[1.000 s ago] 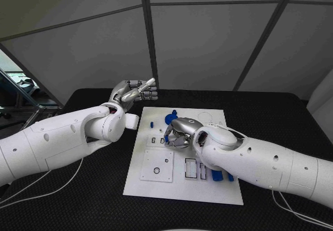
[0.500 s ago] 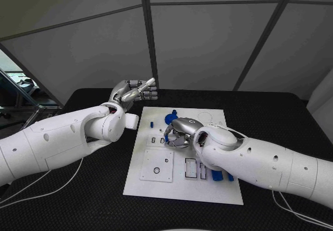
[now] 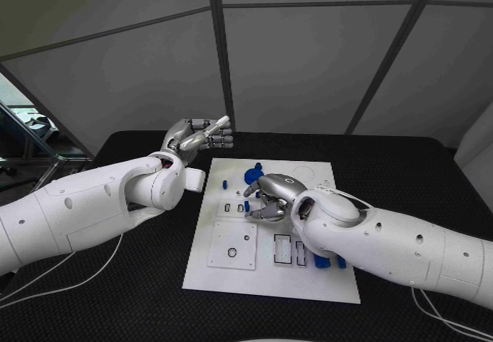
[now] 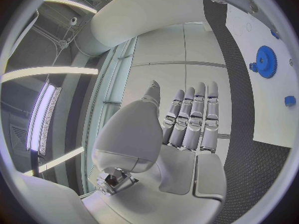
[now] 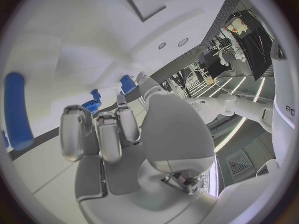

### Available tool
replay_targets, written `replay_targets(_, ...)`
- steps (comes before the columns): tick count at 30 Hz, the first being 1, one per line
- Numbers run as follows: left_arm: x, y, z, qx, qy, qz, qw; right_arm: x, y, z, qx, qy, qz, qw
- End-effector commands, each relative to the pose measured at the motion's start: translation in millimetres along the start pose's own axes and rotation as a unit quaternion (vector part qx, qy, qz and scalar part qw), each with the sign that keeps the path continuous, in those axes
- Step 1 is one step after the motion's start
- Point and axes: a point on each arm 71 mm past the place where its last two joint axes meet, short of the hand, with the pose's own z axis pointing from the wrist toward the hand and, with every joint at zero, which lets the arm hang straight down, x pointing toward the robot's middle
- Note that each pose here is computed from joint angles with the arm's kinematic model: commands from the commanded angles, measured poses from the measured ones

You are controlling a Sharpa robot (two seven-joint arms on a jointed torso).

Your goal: Assemble the parts on the task board

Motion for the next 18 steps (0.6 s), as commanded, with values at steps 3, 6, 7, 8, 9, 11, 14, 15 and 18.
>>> replay_targets(3,-0.9,-1.0,0.1,0.0,0.014,0.025,1.0,-18.5,0.1,-16.8,-0.072,-0.08,0.048,0.993)
replay_targets(6,-3.0,-0.1,-0.5,-0.008,0.021,0.046,0.999,-27.1,-3.3,-27.5,-0.092,-0.096,0.071,0.989)
replay_targets(7,-3.6,0.5,-0.9,-0.013,0.024,0.053,0.998,-31.4,-4.8,-31.5,-0.098,-0.099,0.081,0.987)
replay_targets(8,-4.3,1.6,-1.6,-0.022,0.028,0.063,0.997,-36.3,-6.5,-35.3,-0.103,-0.1,0.093,0.985)
replay_targets(9,-4.8,3.9,-2.9,-0.042,0.038,0.08,0.995,-44.3,-10.0,-41.4,-0.105,-0.092,0.112,0.984)
replay_targets(11,-3.9,6.6,-4.7,-0.063,0.053,0.105,0.991,-55.2,-15.3,-49.4,-0.102,-0.082,0.131,0.983)
replay_targets(14,0.4,10.8,-8.3,-0.097,0.085,0.153,0.98,-73.7,-24.9,-61.4,-0.09,-0.076,0.152,0.981)
replay_targets(15,2.4,12.8,-9.9,-0.114,0.097,0.177,0.973,-83.0,-30.0,-66.3,-0.083,-0.077,0.158,0.981)
replay_targets(18,6.1,17.6,-12.4,-0.156,0.122,0.222,0.955,-100.6,-41.8,-75.7,-0.067,-0.084,0.164,0.981)
